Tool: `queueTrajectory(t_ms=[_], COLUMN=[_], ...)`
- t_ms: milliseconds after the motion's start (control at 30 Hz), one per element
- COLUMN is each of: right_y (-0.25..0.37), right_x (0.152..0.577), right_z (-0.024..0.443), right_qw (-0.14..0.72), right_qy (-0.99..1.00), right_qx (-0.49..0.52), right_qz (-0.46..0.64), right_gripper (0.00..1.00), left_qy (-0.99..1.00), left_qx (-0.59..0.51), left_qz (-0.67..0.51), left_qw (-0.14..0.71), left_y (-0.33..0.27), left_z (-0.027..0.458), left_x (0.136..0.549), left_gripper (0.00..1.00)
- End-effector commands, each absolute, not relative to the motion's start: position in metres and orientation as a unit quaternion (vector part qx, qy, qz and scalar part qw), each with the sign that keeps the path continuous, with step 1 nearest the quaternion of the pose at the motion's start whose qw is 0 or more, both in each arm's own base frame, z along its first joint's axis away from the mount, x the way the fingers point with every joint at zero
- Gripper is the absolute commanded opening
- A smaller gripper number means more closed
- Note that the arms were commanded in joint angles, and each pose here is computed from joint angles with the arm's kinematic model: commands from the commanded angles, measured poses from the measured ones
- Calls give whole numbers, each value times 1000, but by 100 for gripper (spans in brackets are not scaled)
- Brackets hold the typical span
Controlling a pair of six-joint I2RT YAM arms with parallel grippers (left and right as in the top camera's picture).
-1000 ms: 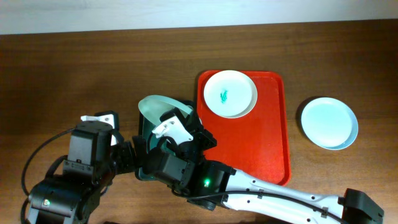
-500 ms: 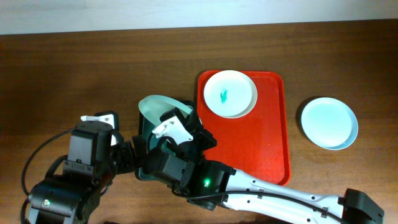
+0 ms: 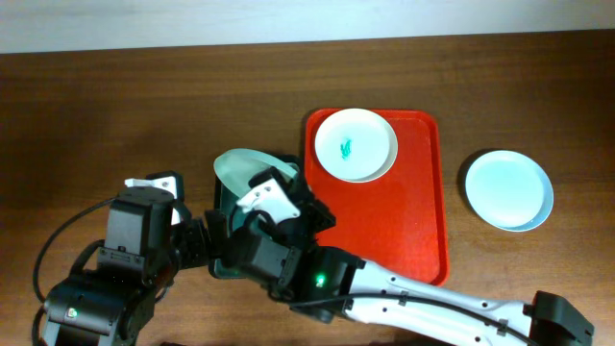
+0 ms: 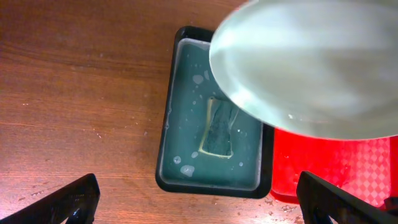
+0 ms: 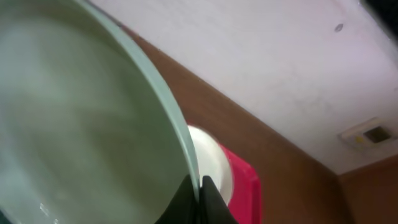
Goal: Clean dirty plates on tray and stack at the side
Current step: 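Carry the light green plate right and stack it on the light blue plate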
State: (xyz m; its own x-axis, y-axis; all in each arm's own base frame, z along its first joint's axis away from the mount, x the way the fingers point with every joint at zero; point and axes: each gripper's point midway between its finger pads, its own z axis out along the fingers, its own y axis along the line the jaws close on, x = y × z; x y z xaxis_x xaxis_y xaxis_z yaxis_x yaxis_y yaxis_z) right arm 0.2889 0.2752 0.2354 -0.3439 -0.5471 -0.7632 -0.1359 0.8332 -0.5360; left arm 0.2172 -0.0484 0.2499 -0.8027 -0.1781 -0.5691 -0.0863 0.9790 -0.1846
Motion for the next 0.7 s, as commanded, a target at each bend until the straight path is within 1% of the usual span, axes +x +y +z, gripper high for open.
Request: queueTrajectory(t_ms=[0, 33, 100, 167, 200, 233, 300, 333, 400, 433, 500, 567, 667], right_y=[271, 275, 282, 270, 255, 224, 171, 132, 70, 26, -33, -110, -172], right_x=[300, 298, 296, 302, 307, 321, 338, 346, 352, 349, 339, 313, 282], right_z=[205, 186, 172, 174, 178, 181, 186, 188, 189, 184, 174, 156, 139], right_qw=[455, 391, 292, 231, 207, 195, 196, 199, 203, 198, 192, 177, 158], right_qy=[884, 916, 943, 947, 947, 946, 944, 940, 930, 921, 907, 877, 837], right_qx=[-101, -82, -70, -47, -24, 18, 76, 123, 192, 251, 325, 431, 518], right_qz=[-29, 37, 147, 218, 246, 258, 254, 249, 238, 221, 187, 118, 74], right_gripper=[4, 4, 4, 4, 4, 4, 4, 4, 4, 4, 4, 4, 4], left_qy=[944, 944, 944, 944, 944, 944, 944, 944, 944, 944, 944, 944, 944], left_qx=[-72, -72, -72, -72, -72, -72, -72, -72, -72, -72, -72, -72, -72], left_qz=[-78, -78, -78, -78, -78, -78, -78, -78, -78, -78, -78, -78, -78], left_qw=[314, 314, 314, 314, 314, 314, 314, 314, 314, 314, 314, 314, 314], left_y=[-48, -48, -48, -48, -48, -48, -48, -48, -48, -48, -48, -48, -48], left_z=[256, 256, 256, 256, 256, 256, 256, 256, 256, 256, 256, 256, 256], left_x=[218, 218, 218, 218, 218, 218, 218, 218, 218, 218, 218, 218, 218], left_gripper=[99, 99, 99, 99, 99, 99, 99, 99, 99, 100, 100, 99, 99])
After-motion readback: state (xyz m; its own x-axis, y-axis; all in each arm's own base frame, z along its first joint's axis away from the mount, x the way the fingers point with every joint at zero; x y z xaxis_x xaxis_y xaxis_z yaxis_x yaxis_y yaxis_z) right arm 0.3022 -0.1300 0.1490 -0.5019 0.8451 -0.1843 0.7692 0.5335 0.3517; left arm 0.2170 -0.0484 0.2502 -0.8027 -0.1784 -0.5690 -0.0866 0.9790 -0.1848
